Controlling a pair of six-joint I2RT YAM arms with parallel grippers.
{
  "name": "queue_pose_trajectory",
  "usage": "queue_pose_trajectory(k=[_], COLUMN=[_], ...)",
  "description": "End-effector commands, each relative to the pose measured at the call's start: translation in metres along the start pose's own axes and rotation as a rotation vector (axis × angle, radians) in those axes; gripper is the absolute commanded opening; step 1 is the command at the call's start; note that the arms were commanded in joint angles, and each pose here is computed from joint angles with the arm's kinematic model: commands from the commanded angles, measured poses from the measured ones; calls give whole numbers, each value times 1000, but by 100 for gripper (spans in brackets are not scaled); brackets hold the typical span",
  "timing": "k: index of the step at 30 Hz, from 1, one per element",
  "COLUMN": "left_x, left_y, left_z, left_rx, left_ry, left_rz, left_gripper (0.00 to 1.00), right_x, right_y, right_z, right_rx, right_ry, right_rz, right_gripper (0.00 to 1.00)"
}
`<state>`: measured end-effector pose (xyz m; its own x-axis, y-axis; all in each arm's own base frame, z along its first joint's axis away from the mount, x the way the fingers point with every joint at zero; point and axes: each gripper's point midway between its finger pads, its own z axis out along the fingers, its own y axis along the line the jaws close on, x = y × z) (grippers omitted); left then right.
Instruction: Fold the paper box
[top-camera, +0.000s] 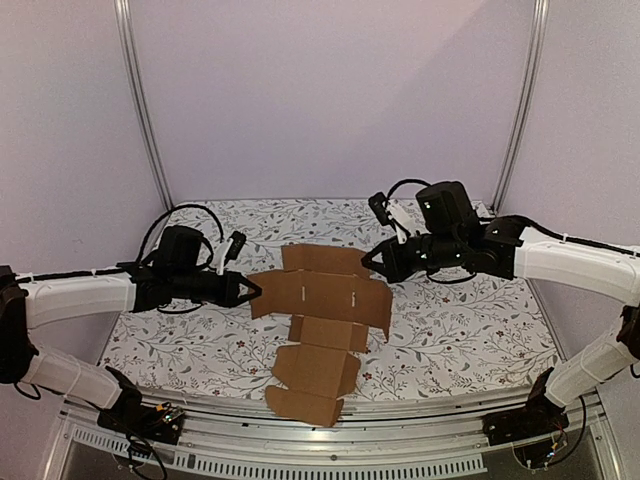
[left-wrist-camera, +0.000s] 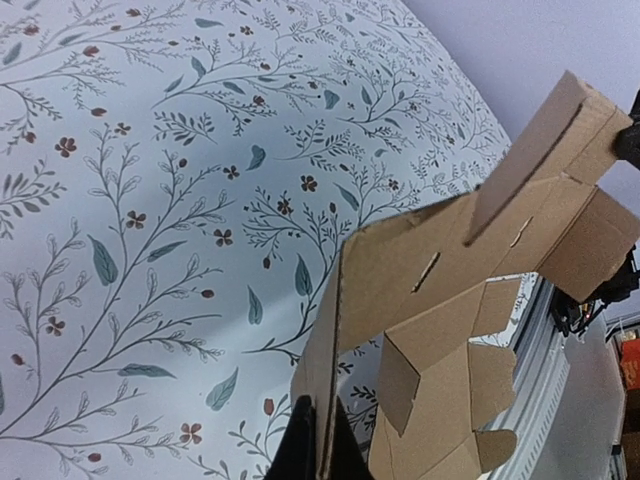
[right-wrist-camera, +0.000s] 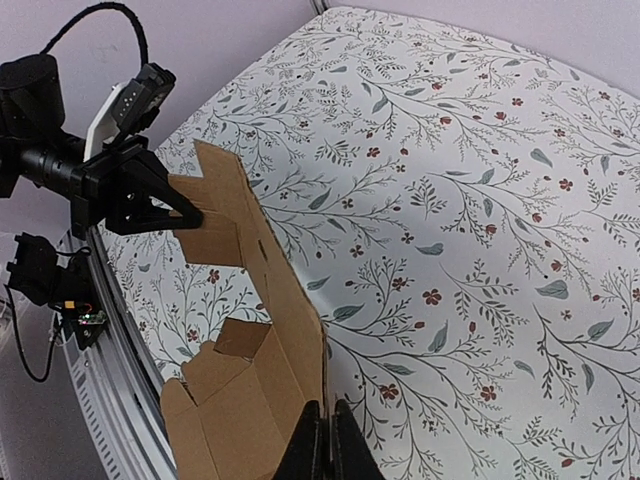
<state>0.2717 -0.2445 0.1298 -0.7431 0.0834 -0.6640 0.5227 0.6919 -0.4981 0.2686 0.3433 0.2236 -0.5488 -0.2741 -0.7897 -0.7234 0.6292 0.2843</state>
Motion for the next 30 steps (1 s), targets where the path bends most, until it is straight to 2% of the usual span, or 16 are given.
queue_pose_trajectory(k=[1, 4, 7, 10, 19, 22, 30], left_x=[-9, -10, -10, -10, -13, -11, -14], left_y=[-1, -2, -4, -5, -13, -17, -35], left_z=[-5, -6, -6, -4, 2, 8, 22], left_rx=[-34, -50, -74, -104, -150, -158, -184], left_ry=[-23, -27, -31, -34, -9, 21, 80], left_rz=[23, 46, 95, 135, 271, 320, 478], left_gripper=[0, 0, 0, 0, 0, 0, 0], right_x=[-3, -6, -8, -14, -36, -43, -45], right_y=[-9, -13, -19, -28, -30, -36, -52], right_z=[1, -2, -5, -13, -31, -33, -23], right_rx=[51, 73, 87, 106, 110, 110, 56], right_ry=[-23, -35, -32, -32, 16, 26, 145], right_rz=[20, 21, 14, -17, -338, -363, -414], right_gripper=[8, 21, 41, 52, 83, 97, 98])
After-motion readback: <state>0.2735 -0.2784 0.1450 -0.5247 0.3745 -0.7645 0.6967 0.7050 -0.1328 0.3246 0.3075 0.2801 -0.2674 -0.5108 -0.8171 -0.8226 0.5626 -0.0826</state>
